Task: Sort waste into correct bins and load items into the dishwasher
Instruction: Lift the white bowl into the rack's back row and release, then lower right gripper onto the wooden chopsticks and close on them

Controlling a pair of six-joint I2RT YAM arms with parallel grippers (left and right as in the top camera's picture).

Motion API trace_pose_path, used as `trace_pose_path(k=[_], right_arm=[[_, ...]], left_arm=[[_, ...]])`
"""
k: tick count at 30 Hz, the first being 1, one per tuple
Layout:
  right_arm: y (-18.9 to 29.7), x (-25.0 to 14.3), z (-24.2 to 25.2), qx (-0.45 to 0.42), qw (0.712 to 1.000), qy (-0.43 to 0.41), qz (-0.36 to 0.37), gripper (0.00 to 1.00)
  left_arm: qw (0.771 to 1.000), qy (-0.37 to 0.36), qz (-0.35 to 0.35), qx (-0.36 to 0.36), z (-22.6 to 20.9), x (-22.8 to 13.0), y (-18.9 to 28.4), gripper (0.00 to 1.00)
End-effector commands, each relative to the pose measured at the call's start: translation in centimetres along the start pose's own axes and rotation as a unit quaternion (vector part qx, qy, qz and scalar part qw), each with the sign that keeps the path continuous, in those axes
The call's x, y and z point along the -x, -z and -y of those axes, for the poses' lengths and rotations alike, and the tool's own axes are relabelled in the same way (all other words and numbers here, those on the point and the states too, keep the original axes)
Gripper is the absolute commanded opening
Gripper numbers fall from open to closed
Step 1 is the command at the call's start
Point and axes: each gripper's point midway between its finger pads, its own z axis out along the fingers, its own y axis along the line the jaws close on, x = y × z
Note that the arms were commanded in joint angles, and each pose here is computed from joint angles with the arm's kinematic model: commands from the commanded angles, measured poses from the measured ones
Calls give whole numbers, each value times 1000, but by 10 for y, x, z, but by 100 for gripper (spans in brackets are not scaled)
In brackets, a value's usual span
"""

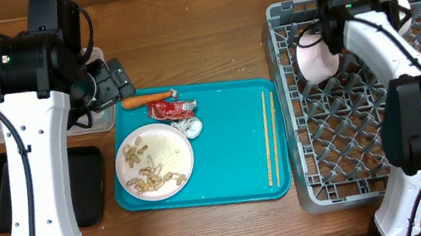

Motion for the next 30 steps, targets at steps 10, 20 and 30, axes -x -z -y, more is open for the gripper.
trace_pose_path(k=[10, 20, 30], right_arm=[[47, -2, -11, -27, 996, 62, 54, 68], [105, 20, 7, 107, 990, -7, 95, 77], [250, 15, 9, 436, 885, -12, 161, 100]], left_arm=[[1000, 8, 3, 0, 0, 2, 1, 100], [1000, 8, 4, -1, 0, 2, 1, 100], [1000, 8, 4, -1, 0, 2, 1, 100]])
